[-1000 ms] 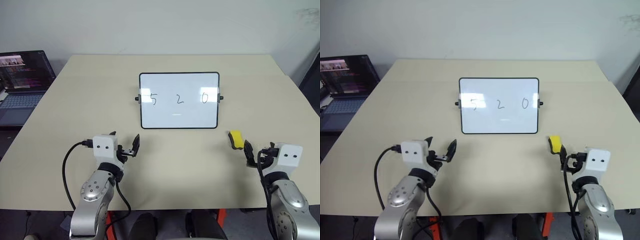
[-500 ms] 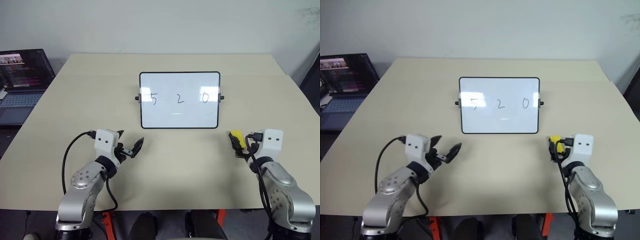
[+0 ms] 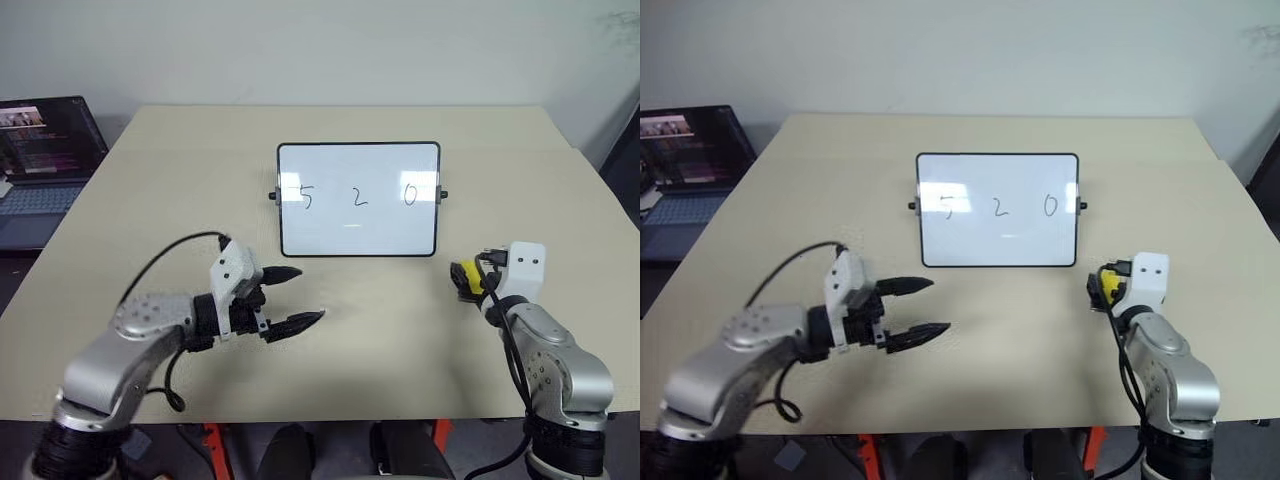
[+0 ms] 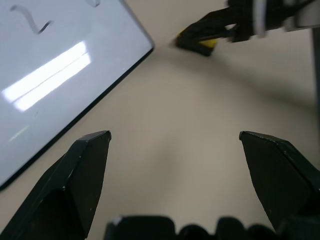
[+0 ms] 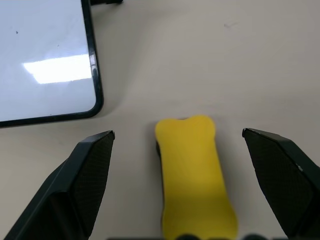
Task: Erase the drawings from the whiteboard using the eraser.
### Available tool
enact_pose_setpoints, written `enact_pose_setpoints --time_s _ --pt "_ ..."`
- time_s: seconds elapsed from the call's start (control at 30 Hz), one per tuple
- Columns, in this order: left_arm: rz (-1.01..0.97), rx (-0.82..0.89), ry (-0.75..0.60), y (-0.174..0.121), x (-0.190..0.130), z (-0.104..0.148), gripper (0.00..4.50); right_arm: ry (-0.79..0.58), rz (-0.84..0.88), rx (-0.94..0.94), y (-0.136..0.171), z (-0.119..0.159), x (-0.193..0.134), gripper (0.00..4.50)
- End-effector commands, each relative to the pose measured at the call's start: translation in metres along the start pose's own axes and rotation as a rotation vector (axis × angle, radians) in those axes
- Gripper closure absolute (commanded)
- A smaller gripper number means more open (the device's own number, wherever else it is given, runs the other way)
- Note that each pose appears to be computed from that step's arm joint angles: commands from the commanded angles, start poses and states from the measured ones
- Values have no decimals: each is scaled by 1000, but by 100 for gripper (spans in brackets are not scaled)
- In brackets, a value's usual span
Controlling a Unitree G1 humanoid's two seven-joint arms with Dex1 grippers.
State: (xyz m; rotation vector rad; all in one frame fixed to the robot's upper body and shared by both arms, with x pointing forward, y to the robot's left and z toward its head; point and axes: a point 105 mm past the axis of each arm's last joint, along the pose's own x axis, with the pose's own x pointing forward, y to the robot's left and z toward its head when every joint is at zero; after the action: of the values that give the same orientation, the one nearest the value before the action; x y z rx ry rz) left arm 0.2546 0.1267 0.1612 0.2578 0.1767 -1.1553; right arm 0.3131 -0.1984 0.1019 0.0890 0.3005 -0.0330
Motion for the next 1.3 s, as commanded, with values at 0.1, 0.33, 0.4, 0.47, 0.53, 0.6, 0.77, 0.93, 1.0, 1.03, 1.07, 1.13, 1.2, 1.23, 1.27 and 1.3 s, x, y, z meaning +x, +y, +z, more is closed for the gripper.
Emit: enact_pose_setpoints --time_s 0.1,0.33,0.4,0.47,0.53,0.6,0.77,0.93,1.0,1.03,1.07,1.13,1.2,1.23,1.27,1.3 --pt "-52 101 7 11 -11 28 0 -30 11 0 5 11 0 2" --pt "-35 196 7 35 -22 57 0 -19 3 -2 3 9 0 2" --pt "-31 206 11 38 -22 56 0 -15 0 -3 1 8 0 2" --pt "-45 200 8 36 -21 55 0 -12 -8 -3 0 6 0 2" --pt "-55 193 5 34 -18 53 0 -11 -12 -2 -2 5 1 2" --pt "-66 179 0 32 -15 50 0 -9 -15 0 -1 4 2 2" --pt "-81 173 -5 25 -9 45 0 -9 -14 2 0 3 5 2" --pt "-81 173 -15 23 -6 46 0 -14 -19 4 0 5 8 2" --pt "-81 172 -17 23 -6 47 0 -19 -24 3 -1 6 9 2" --pt "-81 172 -17 23 -6 46 0 -21 -27 4 -1 6 10 2" --pt "-80 172 -17 23 -6 46 0 -21 -29 4 -2 7 10 2" --pt "-73 176 -18 24 -6 46 0 -25 -37 4 -3 8 10 2" --pt "-58 191 -20 27 -6 47 0 -28 -41 6 -4 8 11 2" --pt "-55 191 -22 28 -6 48 0 -29 -42 7 -4 9 11 2" --pt "-55 192 -23 28 -6 48 0 -29 -43 7 -4 9 11 2" --pt "-55 193 -24 28 -5 49 0 -30 -45 7 -4 9 11 2"
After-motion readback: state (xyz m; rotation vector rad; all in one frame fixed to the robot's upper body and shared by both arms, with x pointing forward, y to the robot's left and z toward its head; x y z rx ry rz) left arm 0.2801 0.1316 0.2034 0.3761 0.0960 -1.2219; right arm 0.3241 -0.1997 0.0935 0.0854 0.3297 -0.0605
